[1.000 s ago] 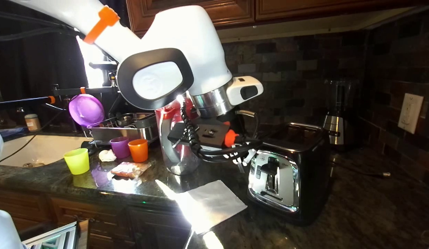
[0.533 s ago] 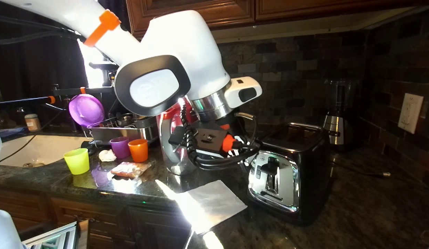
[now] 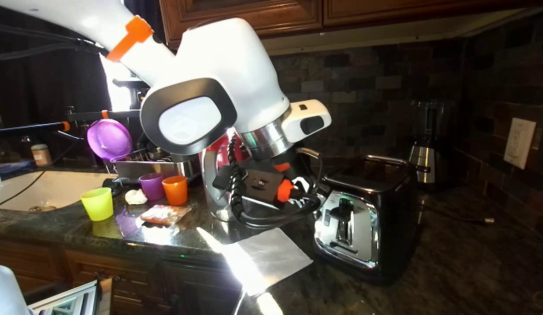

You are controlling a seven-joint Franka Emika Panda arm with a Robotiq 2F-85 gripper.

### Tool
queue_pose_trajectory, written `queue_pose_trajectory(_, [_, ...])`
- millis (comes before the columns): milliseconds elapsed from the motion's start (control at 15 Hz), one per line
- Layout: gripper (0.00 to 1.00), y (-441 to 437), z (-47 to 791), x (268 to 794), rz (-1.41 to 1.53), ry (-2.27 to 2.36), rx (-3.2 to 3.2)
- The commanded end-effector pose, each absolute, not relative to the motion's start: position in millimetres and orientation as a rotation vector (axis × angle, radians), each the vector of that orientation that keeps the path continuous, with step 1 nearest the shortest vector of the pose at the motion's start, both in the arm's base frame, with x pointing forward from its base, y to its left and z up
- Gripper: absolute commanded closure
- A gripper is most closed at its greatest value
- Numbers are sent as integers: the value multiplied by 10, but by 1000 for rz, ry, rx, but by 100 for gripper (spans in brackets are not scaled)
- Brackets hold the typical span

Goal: Press a button on the toaster.

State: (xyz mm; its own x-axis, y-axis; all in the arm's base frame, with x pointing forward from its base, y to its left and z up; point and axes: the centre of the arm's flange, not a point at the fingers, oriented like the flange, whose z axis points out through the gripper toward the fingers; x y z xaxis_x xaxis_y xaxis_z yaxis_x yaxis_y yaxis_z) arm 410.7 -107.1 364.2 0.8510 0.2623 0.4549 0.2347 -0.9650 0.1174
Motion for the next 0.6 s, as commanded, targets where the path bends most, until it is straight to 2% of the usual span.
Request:
queue_pose_trajectory(0, [100, -1101, 3536, 4058, 779, 363, 2976])
queue_pose_trajectory(533, [100, -1076, 3534, 4113, 805, 335, 2998])
